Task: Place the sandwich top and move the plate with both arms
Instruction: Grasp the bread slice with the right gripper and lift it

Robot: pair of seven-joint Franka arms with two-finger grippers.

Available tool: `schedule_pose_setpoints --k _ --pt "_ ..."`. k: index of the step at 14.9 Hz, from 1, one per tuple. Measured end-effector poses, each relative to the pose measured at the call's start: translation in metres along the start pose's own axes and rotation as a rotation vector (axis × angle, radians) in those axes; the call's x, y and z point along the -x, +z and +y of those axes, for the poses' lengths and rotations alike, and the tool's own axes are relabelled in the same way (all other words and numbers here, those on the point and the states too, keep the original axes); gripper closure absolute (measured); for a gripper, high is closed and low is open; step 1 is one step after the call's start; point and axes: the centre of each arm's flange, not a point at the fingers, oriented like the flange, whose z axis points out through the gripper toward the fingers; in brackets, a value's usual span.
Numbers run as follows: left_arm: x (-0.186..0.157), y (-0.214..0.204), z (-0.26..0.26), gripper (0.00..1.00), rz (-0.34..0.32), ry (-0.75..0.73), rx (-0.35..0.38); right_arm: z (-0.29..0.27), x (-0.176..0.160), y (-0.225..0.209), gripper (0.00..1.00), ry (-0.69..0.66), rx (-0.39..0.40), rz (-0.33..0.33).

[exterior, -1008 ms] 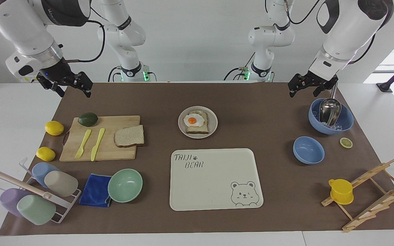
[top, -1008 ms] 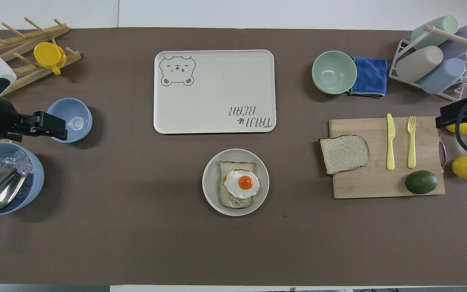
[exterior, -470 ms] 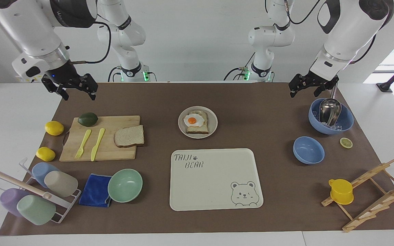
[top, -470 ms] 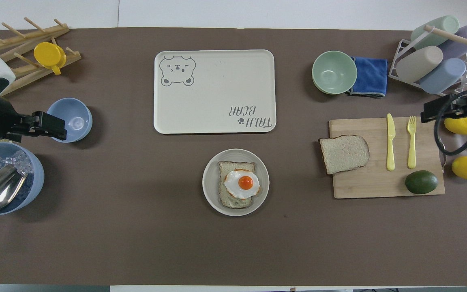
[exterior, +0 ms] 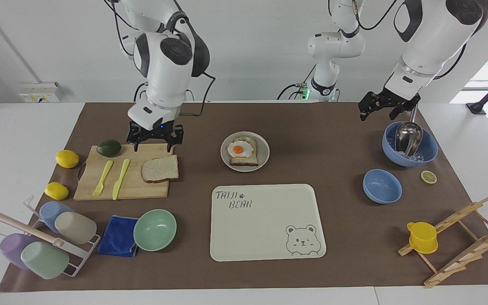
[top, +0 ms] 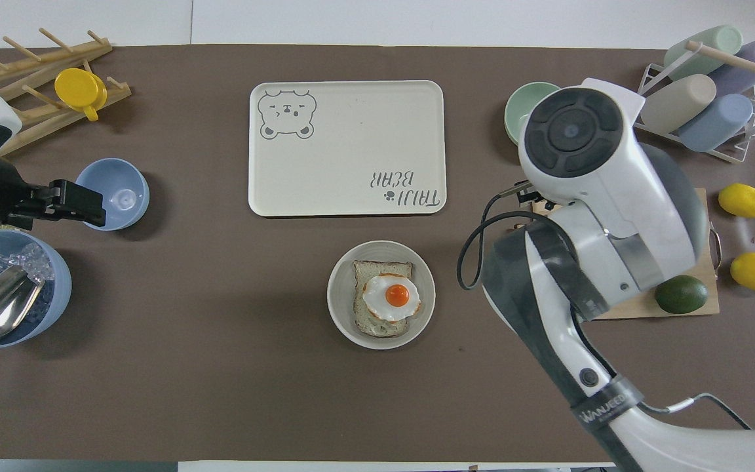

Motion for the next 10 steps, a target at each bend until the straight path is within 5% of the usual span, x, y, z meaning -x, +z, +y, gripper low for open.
schedule_pose_setpoints --k 4,10 --pt "0.0 0.0 0.0 0.0 0.0 0.0 0.0 -0.074 0.006 0.08 0.0 0.08 0.099 -0.066" --pt "0.0 0.0 0.0 0.0 0.0 0.0 0.0 -0.099 0.02 0.133 0.0 0.105 0.097 -0.088"
